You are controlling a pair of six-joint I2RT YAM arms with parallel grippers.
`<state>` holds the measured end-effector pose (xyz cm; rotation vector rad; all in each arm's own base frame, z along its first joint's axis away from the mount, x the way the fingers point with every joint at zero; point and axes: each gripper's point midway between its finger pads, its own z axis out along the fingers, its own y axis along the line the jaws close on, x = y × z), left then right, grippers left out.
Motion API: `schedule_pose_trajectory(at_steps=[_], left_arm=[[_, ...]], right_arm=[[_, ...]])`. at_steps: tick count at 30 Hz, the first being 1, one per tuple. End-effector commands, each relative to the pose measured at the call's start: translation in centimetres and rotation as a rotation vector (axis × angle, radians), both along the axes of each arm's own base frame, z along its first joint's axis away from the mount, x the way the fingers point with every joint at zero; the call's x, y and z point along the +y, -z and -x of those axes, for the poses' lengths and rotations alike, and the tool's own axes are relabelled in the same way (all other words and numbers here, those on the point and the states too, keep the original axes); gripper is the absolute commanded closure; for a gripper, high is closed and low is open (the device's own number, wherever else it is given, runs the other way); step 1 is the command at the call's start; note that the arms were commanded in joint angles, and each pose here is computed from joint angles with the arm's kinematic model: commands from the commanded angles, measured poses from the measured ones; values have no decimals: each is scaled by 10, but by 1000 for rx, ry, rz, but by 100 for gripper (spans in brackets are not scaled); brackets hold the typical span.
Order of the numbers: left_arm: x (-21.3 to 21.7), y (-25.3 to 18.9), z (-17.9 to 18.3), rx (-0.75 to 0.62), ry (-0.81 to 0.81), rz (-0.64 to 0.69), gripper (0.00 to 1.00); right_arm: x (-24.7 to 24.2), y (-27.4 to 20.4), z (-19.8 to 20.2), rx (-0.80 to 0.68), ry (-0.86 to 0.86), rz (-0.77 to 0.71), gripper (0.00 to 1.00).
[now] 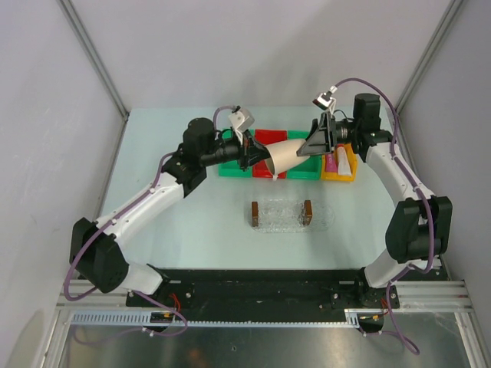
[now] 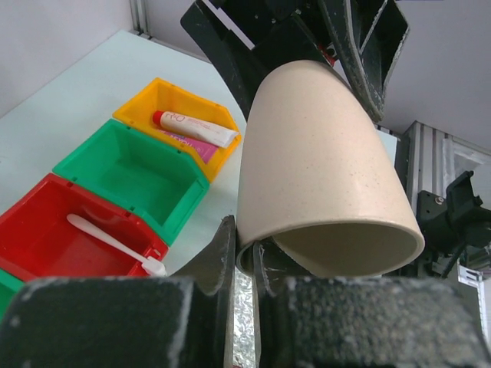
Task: Prepare toiletry sets of a toothbrush and toothpaste on the tray
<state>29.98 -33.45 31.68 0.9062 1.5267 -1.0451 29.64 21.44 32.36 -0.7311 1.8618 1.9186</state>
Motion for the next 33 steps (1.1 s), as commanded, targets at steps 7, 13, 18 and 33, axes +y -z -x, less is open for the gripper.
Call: schedule_pose_trajectory(at_steps=[7,13,18,33], left_arm=[[-11,-70,41,-16,174,163,91],[-11,-72,48,-2,204,176,100],[-8,-72,47,-8,188,177,100],[4,-50,50,-66,153,135,100]], right_arm=[[14,19,-16,-68,30,22,85],[22,14,-6,-82,-15,9,87],[19,13,-6,-81,-15,6,69],[-2,7,-33,-29,49,0,29]])
